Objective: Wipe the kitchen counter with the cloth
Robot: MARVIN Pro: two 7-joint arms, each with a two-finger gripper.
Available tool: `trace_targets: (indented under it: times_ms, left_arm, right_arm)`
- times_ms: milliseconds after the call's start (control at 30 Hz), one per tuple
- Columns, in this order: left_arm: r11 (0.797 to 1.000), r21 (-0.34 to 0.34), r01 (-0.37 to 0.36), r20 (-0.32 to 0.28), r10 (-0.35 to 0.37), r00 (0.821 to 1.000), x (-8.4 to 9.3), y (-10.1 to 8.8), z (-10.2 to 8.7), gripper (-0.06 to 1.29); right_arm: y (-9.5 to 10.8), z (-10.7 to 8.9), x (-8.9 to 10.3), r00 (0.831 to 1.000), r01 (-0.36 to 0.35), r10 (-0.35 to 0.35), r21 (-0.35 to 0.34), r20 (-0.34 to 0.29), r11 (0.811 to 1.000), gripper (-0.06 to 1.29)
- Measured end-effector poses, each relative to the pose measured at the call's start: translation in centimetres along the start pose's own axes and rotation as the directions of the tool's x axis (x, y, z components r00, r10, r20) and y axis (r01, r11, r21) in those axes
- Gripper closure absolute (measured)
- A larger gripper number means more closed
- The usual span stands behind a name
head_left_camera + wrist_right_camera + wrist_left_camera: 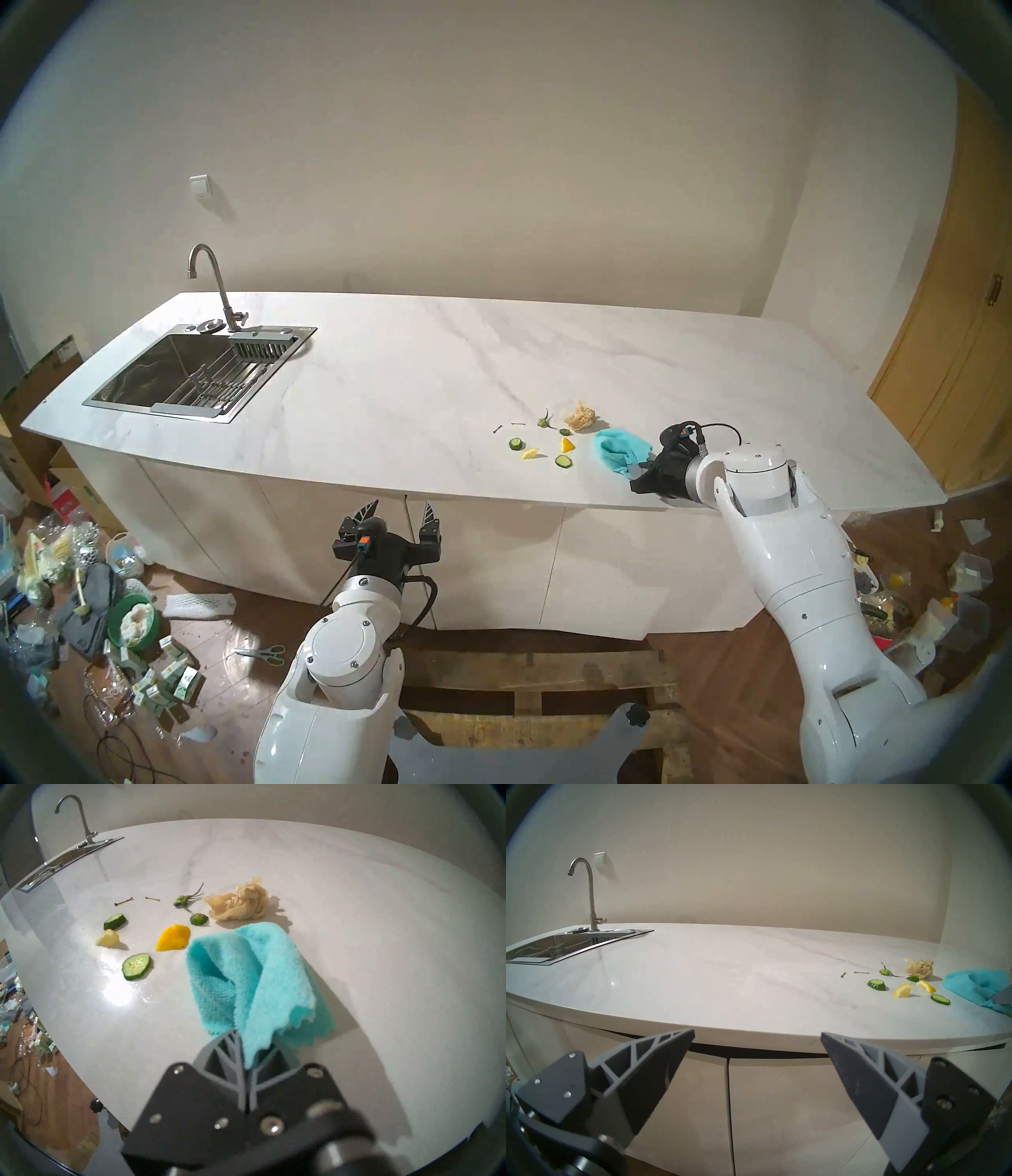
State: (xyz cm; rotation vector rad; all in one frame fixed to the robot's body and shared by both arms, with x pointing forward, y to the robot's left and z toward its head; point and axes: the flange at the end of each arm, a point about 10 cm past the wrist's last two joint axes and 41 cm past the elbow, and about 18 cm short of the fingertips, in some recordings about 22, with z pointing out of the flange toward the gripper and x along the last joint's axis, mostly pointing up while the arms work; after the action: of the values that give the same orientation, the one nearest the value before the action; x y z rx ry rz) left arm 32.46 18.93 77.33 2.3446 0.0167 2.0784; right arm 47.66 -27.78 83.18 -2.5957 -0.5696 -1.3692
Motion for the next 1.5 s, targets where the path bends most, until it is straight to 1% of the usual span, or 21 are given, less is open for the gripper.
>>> trace_targets:
  times_ms: [167,300,433,533,567,700,800,867,900,933,1067,1167,1300,1500]
  left_arm:
    - [1.000,0.000,0.000,0.000,0.000,1.000,0.0,0.0,0.0,-0.02]
    - [1.000,0.000,0.000,0.000,0.000,1.000,0.0,0.0,0.0,-0.02]
    - [1.000,0.000,0.000,0.000,0.000,1.000,0.0,0.0,0.0,-0.02]
    - [1.000,0.000,0.000,0.000,0.000,1.000,0.0,0.0,0.0,-0.02]
    - [1.000,0.000,0.000,0.000,0.000,1.000,0.0,0.0,0.0,-0.02]
    - [1.000,0.000,0.000,0.000,0.000,1.000,0.0,0.0,0.0,-0.02]
    - [1.000,0.000,0.000,0.000,0.000,1.000,0.0,0.0,0.0,-0.02]
    - [1.000,0.000,0.000,0.000,0.000,1.000,0.0,0.0,0.0,-0.02]
    - [1.000,0.000,0.000,0.000,0.000,1.000,0.0,0.0,0.0,-0.02]
    - [1.000,0.000,0.000,0.000,0.000,1.000,0.0,0.0,0.0,-0.02]
    - [1.000,0.000,0.000,0.000,0.000,1.000,0.0,0.0,0.0,-0.02]
    - [1.000,0.000,0.000,0.000,0.000,1.000,0.0,0.0,0.0,-0.02]
    - [1.000,0.000,0.000,0.001,0.000,1.000,0.0,0.0,0.0,-0.02]
    - [1.000,0.000,0.000,0.001,0.000,1.000,0.0,0.0,0.0,-0.02]
  right_arm:
    - [1.0,-0.4,0.5,1.000,0.026,-0.027,-0.058,-0.016,0.998,1.25]
    - [2.3,-1.1,1.1,0.999,0.041,-0.044,-0.100,-0.031,0.994,1.25]
    - [3.2,-1.7,1.8,0.996,0.072,-0.078,-0.127,-0.042,0.989,1.25]
    - [3.2,-2.1,2.2,0.993,0.105,-0.112,-0.122,-0.045,0.987,1.25]
    - [3.0,-2.3,2.4,0.989,0.133,-0.139,-0.119,-0.043,0.984,1.25]
    - [2.6,-2.3,2.5,0.984,0.171,-0.176,-0.127,-0.031,0.977,1.25]
    - [2.8,-2.1,2.1,0.981,0.188,-0.192,-0.185,-0.008,0.965,1.25]
    - [3.4,-1.7,1.6,0.984,0.176,-0.179,-0.234,0.007,0.956,1.25]
    - [3.4,-1.7,1.5,0.984,0.173,-0.176,-0.240,0.009,0.955,1.25]
    - [3.5,-1.2,1.1,0.987,0.156,-0.158,-0.263,0.013,0.952,1.25]
    - [3.1,-0.4,0.9,0.991,0.127,-0.131,-0.298,0.007,0.946,1.25]
    - [2.5,0.3,1.2,0.993,0.103,-0.113,-0.331,-0.013,0.938,1.25]
    - [1.5,1.2,2.0,0.994,0.082,-0.101,-0.355,-0.035,0.931,1.25]
    - [0.4,3.3,2.3,0.996,0.061,-0.079,-0.376,-0.032,0.924,1.25]
